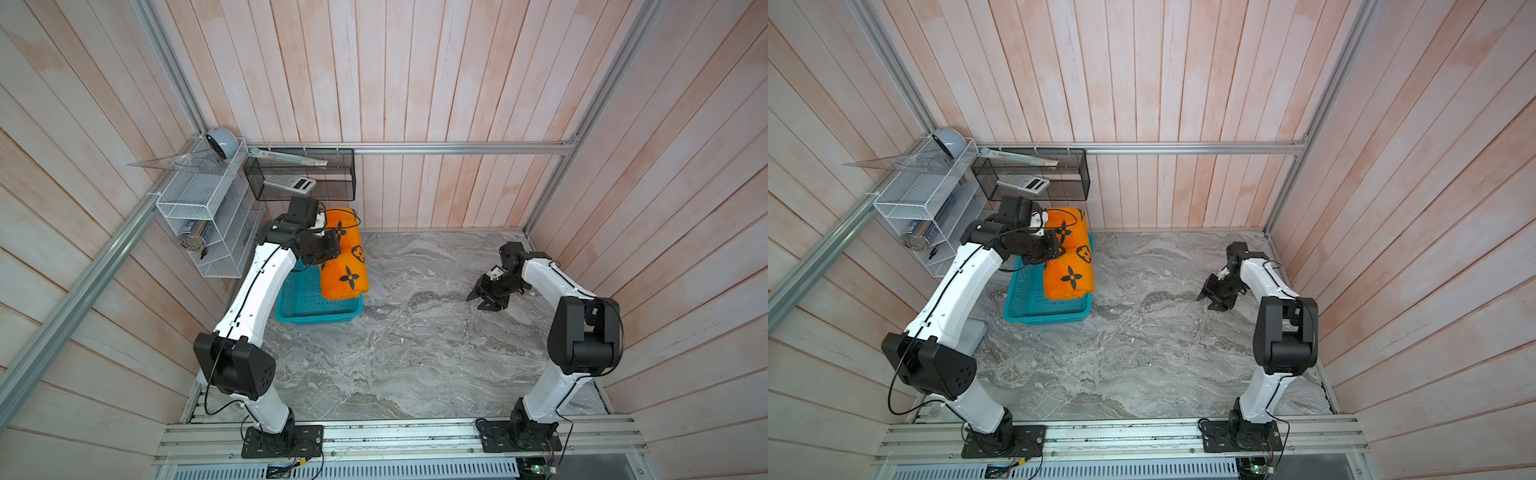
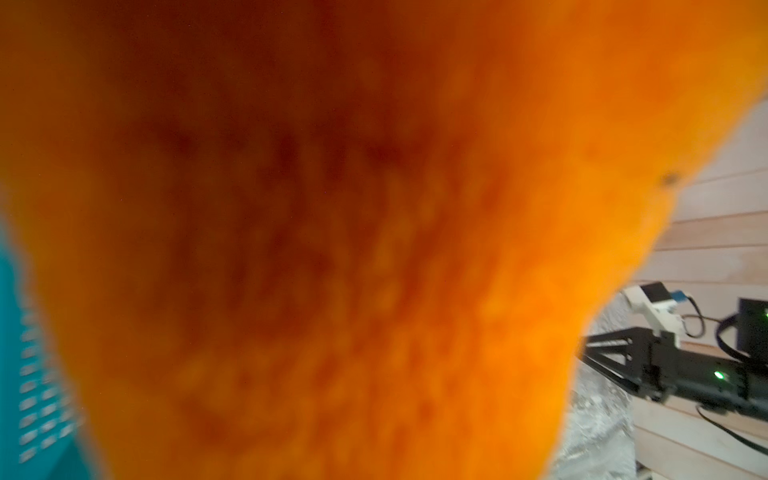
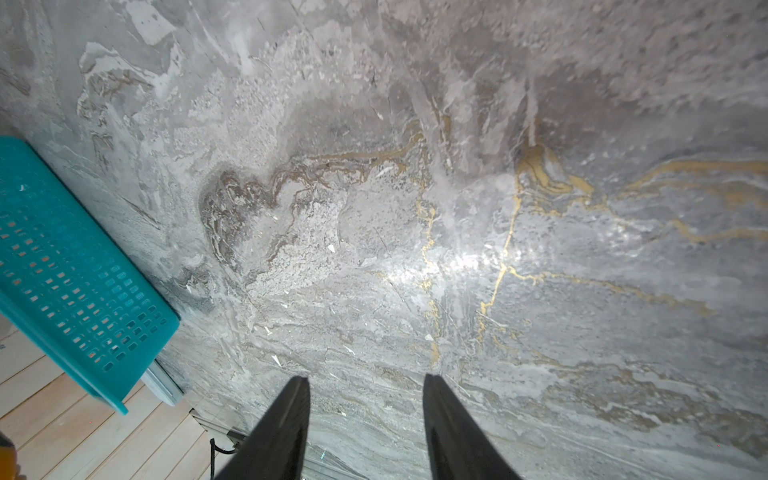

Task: Roll up the pillowcase
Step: Place the pillowcase in the bin, then move the bin to the center of the board.

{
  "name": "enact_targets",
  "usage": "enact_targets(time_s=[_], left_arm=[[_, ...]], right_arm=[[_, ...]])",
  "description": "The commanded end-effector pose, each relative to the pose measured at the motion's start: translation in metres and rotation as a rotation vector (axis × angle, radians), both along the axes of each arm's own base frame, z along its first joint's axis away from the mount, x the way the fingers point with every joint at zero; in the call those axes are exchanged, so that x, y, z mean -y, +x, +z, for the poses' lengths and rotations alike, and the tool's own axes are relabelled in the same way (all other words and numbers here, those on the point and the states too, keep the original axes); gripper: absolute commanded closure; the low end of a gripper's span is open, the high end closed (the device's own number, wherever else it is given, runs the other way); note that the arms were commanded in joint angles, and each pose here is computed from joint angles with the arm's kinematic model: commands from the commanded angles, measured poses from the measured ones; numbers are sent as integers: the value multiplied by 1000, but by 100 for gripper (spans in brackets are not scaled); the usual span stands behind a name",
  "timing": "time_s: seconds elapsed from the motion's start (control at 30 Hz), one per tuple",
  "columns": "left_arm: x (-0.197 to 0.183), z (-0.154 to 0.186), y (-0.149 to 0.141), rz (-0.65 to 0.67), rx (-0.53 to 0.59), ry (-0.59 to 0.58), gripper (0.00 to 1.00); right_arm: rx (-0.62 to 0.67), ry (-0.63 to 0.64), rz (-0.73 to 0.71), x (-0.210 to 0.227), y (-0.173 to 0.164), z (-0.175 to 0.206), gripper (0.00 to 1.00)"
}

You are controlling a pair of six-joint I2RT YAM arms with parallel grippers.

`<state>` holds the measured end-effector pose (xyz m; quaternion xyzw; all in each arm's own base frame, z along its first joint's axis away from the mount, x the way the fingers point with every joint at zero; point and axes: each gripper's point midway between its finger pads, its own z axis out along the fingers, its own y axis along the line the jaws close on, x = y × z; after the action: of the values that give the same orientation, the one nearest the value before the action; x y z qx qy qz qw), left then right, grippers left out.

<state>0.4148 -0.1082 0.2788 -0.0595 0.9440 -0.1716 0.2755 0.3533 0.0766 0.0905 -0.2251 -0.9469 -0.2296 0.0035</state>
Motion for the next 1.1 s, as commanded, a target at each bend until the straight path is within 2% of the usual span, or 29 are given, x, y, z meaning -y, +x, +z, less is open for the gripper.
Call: enact_targets(time_s=[0.0,0.07,0.2,0.37,0.53,0.67,0.77,0.87,1.0,1.07], left_arm=[[-24,10,-1,-12,67,119,100],[-26,-5,3,-47,52,150,100],[-7,-47,15,-115,36,63,100],[-11,-119,29,-93,-17,83,100],[10,-165,53,-108,-44,-25,100],[35,-203,65,-128,-111,-111,100],[69,-223,72,-129,-122,-185,100],[121,-234,74,-169,-133,-247,100],[186,-240,71,-230,-137,-282,100],[199,-242,71,-228,-132,-288,100]], right_arm=[[-1,25,2,-3,6,3,50],[-1,27,4,-4,5,3,50],[-6,35,6,-6,3,1,51],[3,38,7,-6,0,2,51],[1,33,12,-6,-5,2,51],[-1,27,12,-4,-7,0,51],[-7,25,15,-4,-8,-2,50],[-14,18,16,-3,-8,-4,51],[-18,-2,16,1,-5,-4,51],[-20,-6,13,3,-5,-4,51]])
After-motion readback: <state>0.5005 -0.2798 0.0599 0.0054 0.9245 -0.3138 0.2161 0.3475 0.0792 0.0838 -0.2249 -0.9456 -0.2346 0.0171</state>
